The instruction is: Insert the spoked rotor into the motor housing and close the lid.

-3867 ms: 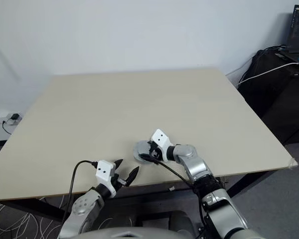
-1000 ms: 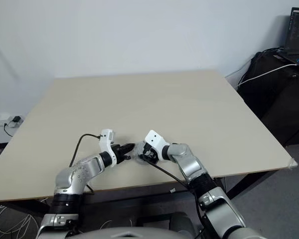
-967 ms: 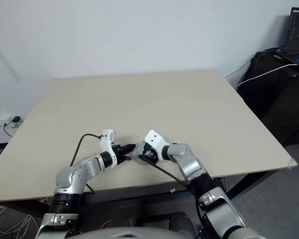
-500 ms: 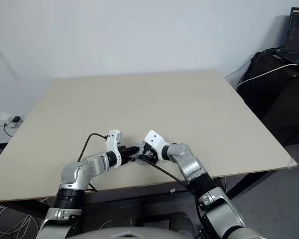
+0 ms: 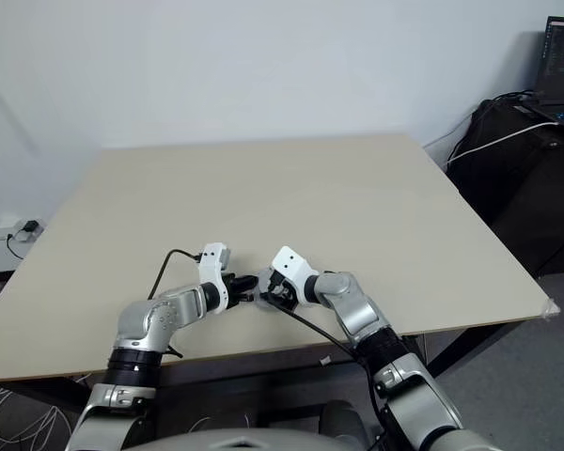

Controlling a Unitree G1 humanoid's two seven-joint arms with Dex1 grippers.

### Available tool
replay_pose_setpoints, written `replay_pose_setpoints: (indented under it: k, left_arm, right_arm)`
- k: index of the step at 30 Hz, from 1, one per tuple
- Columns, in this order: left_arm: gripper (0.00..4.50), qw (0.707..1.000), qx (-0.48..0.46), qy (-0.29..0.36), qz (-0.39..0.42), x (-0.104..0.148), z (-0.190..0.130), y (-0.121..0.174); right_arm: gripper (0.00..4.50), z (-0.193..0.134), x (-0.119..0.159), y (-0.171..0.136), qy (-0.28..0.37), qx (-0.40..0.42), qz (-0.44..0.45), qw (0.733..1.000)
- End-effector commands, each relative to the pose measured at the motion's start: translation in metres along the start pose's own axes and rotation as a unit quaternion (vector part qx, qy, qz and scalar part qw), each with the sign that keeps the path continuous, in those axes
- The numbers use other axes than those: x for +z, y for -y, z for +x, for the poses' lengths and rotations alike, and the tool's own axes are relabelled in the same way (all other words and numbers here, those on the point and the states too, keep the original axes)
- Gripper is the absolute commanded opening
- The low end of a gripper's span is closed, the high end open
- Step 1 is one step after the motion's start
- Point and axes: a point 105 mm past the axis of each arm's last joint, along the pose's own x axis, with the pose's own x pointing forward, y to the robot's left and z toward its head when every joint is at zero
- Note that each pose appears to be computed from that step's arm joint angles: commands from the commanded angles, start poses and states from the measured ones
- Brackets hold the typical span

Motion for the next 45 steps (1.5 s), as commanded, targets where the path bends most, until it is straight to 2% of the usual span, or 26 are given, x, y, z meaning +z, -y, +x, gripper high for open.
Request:
replay_pose_setpoints:
  k: [1,11,13,15,23,30,37,42,45]
  left_arm:
    - [0.02,0.999,-0.021,-0.032,-0.004,-0.013,0.001,0.006]
    - [0.02,0.998,-0.04,-0.049,-0.006,-0.019,0.0,0.01]
    - [0.0,0.998,-0.04,-0.049,-0.007,-0.02,0.0,0.01]
    - [0.0,0.998,-0.038,-0.05,-0.007,-0.02,0.0,0.009]
    - [0.0,0.998,-0.04,-0.048,-0.014,-0.023,0.0,0.011]
    - [0.0,0.998,-0.041,-0.054,-0.011,-0.026,-0.001,0.011]
    - [0.0,0.997,-0.049,-0.056,-0.008,-0.026,0.001,0.015]
    - [0.0,0.997,-0.05,-0.06,-0.003,-0.026,0.001,0.014]
    - [0.0,0.997,-0.051,-0.061,-0.002,-0.026,0.001,0.014]
  right_arm:
    - [3.23,-0.001,-0.02,-0.002,-0.038,0.001,0.007,0.999]
    - [3.23,-0.002,-0.017,-0.004,-0.03,0.012,0.012,0.999]
    - [3.95,-0.002,-0.014,-0.002,-0.019,0.005,0.019,1.0]
    - [4.49,-0.003,-0.011,-0.001,-0.016,0.004,0.022,1.0]
    - [4.49,-0.007,-0.005,-0.001,-0.001,0.005,0.021,1.0]
    - [4.49,-0.025,0.007,0.001,0.028,0.013,0.03,0.999]
    - [4.49,-0.047,-0.002,0.021,0.023,-0.025,0.038,0.999]
    - [4.49,-0.066,-0.008,0.025,0.04,-0.037,0.092,0.994]
    - [4.49,-0.075,-0.005,0.032,0.072,-0.065,0.173,0.98]
